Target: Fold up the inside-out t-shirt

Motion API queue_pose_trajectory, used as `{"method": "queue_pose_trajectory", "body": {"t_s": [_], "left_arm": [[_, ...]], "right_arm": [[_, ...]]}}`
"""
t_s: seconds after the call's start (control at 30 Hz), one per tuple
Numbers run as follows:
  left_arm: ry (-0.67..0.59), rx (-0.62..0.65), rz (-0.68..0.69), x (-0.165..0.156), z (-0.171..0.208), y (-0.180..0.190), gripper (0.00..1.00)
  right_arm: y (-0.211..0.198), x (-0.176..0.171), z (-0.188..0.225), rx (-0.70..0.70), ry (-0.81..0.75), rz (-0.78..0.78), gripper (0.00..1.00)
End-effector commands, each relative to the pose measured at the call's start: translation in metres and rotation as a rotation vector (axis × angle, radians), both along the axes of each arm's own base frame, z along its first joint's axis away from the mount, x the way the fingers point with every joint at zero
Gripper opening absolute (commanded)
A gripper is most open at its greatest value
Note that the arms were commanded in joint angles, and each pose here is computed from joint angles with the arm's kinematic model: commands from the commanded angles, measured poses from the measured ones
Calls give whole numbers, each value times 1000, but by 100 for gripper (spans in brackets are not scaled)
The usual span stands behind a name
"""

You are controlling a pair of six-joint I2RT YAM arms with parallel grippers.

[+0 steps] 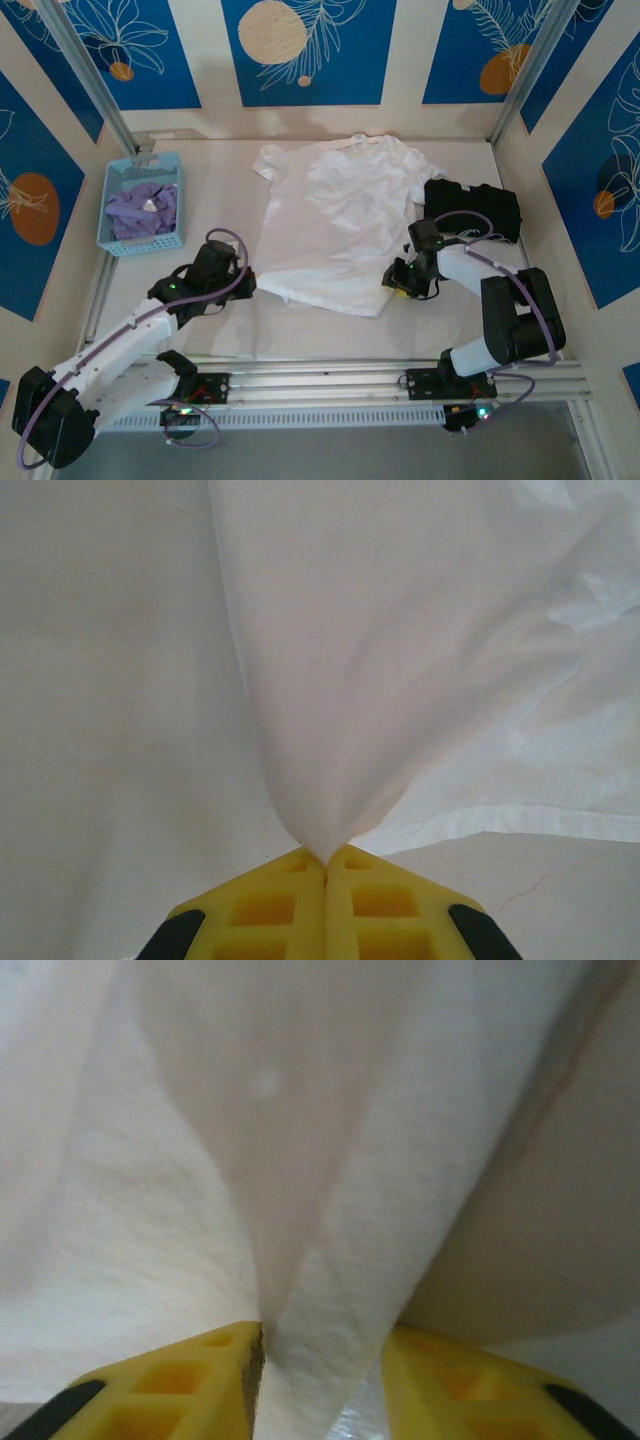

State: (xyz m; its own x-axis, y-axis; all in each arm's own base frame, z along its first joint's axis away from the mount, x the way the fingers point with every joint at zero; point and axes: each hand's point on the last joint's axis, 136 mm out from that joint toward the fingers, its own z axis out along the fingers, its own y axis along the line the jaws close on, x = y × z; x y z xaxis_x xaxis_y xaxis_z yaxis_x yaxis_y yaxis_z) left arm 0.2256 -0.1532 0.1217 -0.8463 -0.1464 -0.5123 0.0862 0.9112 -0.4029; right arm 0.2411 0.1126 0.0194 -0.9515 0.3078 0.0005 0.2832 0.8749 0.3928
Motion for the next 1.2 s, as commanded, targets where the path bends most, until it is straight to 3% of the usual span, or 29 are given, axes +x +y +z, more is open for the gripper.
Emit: {"method": "queue_pose_trajectory", "body": {"t_s": [0.0,0.07,0.13,0.33,0.43,0.57,0.7,0.83,1.0,1.03,1.17], "left_arm": [[-36,-16,2,6,16,0,0],[-62,-18,8,9,23,1,0],[-111,-19,22,15,37,4,0],[-339,4,85,34,116,20,0],[-410,40,94,38,148,27,0],[-367,121,100,32,136,39,0],[-212,218,99,6,86,58,0],[-50,229,79,-24,30,64,0],[7,177,41,-10,1,38,0],[10,187,35,-3,-3,34,3],[8,295,11,23,-18,27,35]], "right_arm": [[13,23,20,46,-104,28,15],[11,35,48,33,-208,47,3],[12,46,84,42,-320,72,0],[22,60,191,65,-531,162,0],[25,62,214,21,-538,218,1],[26,60,201,-73,-468,278,2],[34,49,170,-78,-362,338,3],[37,41,139,-99,-265,388,4],[62,63,105,-30,-207,409,5],[68,67,100,-11,-200,414,5],[89,84,79,49,-158,434,5]]}}
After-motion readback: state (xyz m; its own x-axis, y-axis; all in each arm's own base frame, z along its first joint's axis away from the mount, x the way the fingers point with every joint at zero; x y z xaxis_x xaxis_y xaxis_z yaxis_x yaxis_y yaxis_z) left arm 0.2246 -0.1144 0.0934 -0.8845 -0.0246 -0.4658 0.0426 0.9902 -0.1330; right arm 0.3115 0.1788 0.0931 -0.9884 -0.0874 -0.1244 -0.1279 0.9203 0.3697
